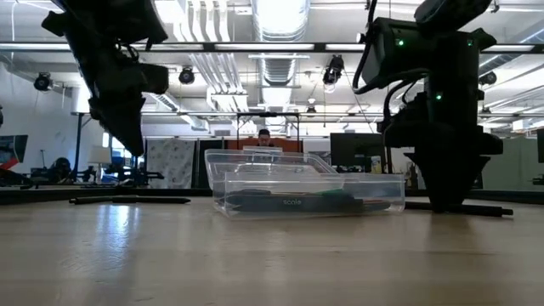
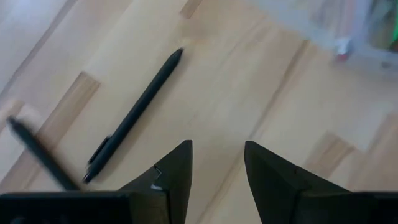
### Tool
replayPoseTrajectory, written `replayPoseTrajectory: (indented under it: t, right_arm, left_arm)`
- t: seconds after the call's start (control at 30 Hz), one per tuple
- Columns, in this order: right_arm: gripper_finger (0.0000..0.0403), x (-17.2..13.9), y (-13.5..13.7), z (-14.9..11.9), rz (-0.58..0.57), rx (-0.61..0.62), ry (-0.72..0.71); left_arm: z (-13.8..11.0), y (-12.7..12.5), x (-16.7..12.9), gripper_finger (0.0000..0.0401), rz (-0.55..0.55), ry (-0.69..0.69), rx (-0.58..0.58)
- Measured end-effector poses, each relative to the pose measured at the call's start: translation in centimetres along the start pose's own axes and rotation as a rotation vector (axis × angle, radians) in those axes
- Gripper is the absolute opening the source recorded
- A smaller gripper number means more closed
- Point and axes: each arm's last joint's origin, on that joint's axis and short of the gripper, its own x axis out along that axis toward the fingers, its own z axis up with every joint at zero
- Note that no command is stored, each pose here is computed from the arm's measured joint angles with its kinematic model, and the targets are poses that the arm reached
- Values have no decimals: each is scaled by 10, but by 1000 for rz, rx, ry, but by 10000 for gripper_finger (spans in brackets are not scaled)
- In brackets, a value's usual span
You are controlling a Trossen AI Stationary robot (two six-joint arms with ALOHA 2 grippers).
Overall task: Pick & place school supplies into a supply box
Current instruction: Put the black pen into the transparent supply box
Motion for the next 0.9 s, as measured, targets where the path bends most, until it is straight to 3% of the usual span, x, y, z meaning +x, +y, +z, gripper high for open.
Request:
replayPoseTrajectory:
  t: [0.23,0.4,0.5,0.57,0.67,0.73,0.9]
  right_arm:
    - [30,-3,-1,-1,17,-9,6]
    - [17,-27,-12,-8,88,37,31]
    - [15,-59,-11,-9,207,49,-73]
    - [15,-78,-9,-12,255,-58,-172]
    - [15,-110,7,-12,382,-417,-324]
    - [15,-123,17,-8,391,-609,-383]
    - [17,-121,45,23,293,-794,-423]
  left_arm:
    - [-4,11,1,130,57,78,69]
    - [-5,26,1,130,109,144,111]
    - [-2,35,1,130,125,142,107]
    - [0,40,2,130,136,138,79]
    - [2,49,2,130,153,135,39]
    - [3,53,2,130,161,135,22]
    - [7,56,3,130,132,117,4]
